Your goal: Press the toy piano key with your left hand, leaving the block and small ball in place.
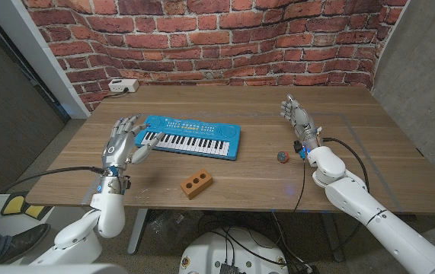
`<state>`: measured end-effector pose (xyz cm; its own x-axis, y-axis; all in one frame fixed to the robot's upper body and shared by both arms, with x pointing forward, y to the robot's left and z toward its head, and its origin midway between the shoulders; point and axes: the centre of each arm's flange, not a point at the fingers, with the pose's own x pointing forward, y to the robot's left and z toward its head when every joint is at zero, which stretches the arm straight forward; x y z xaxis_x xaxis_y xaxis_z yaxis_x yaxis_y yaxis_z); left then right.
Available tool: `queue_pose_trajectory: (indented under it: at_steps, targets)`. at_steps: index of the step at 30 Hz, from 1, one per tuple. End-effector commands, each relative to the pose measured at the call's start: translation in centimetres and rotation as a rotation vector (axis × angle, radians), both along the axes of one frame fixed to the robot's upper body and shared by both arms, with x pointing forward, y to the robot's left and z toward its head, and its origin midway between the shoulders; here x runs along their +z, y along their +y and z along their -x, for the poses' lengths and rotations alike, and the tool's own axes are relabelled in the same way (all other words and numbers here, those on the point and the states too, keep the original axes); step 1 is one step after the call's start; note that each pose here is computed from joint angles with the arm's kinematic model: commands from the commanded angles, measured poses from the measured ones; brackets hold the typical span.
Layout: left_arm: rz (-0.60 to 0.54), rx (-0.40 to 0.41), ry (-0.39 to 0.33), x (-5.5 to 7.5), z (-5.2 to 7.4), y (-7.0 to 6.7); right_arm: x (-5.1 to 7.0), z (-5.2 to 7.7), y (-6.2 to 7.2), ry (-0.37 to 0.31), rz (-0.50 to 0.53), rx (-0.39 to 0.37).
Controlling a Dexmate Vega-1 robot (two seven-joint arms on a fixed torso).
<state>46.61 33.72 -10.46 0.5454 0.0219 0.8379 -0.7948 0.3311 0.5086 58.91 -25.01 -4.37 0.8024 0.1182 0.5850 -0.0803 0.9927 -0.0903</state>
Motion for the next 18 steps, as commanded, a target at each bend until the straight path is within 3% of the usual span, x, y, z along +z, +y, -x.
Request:
queue_pose_trajectory:
  at_steps: [1, 18]
  targets:
    - [-0.037, 0.043, 0.010, 0.3, -0.6, -0.5, 0.1, 0.0, -0.3, -0.010, -0.003, -0.001]
    - [-0.128, 0.094, 0.111, 1.9, -1.2, -1.3, 0.2, 0.2, -0.5, -0.010, -0.002, 0.001]
